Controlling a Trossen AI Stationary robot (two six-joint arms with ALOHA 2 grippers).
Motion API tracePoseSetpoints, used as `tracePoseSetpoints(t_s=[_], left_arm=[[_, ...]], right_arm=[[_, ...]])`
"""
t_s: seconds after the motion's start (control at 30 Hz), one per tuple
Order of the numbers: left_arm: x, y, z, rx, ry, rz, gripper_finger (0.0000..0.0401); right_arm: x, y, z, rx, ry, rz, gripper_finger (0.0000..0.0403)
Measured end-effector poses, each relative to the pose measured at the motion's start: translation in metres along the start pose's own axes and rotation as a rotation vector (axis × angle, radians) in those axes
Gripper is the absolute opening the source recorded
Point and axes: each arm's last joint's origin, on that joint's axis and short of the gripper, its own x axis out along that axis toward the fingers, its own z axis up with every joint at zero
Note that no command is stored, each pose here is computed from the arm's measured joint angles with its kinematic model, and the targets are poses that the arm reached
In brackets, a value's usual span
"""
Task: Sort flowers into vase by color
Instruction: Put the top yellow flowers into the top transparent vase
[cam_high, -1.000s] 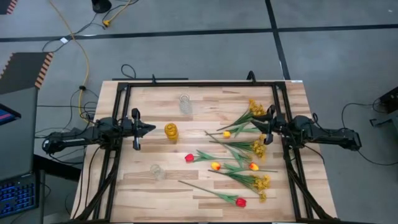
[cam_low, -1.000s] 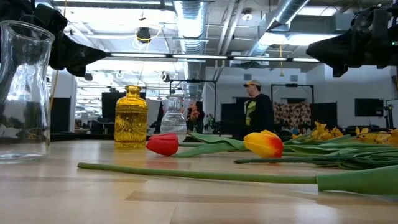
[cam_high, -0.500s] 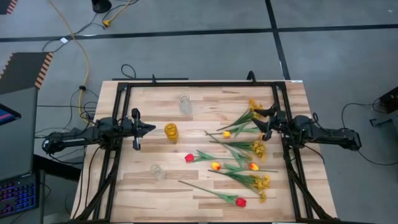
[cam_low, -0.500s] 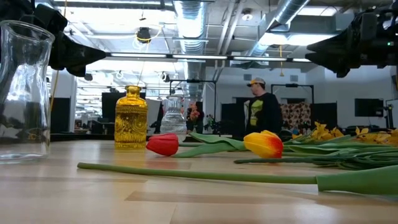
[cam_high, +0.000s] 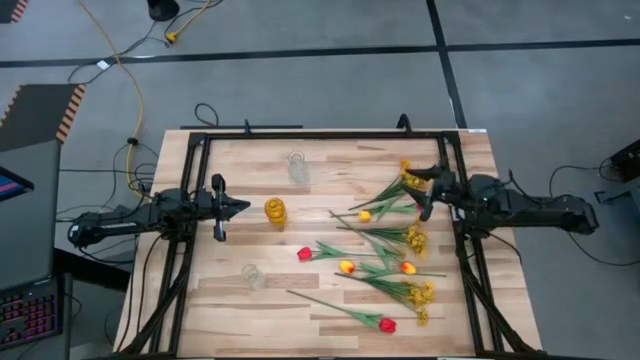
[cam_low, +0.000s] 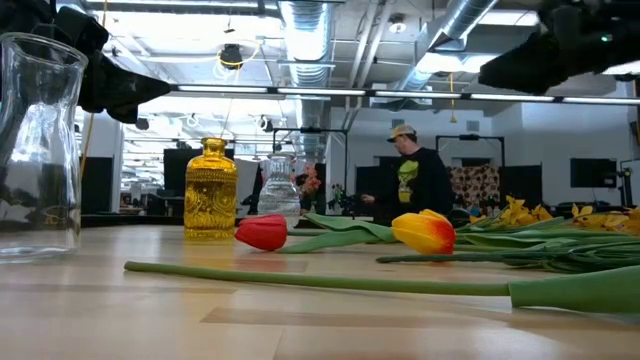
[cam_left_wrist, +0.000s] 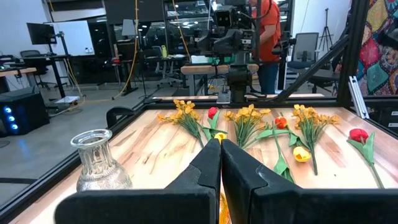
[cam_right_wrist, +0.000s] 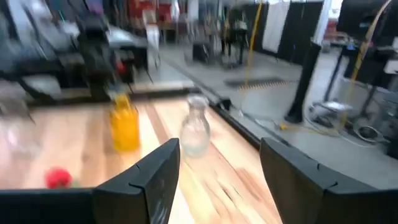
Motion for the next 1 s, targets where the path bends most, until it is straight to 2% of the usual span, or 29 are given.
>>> tracePoseSetpoints(t_s=[0.13,0.4,0.5,0.67,1.0], left_arm=[[0.000,0.000,0.000,0.000,0.000,0.000,0.0000],[0.000,0.000,0.000,0.000,0.000,-0.001,0.0000],[0.000,0.000,0.000,0.000,0.000,-0.001,0.0000],[0.000,0.000,0.000,0.000,0.000,-0.001,0.0000],[0.000,0.000,0.000,0.000,0.001,0.000,0.0000]], right_arm=[[0.013,-0.001,0.011,-0.103,0.189,-0.064,0.0250],[0.047,-0.011,0.020,-0.189,0.524,-0.133,0.0250],[0.060,-0.015,0.014,-0.221,0.649,-0.104,0.0249],[0.084,-0.024,-0.001,-0.201,0.809,-0.073,0.0241],[0.126,-0.041,-0.030,-0.207,1.024,0.062,0.0223]])
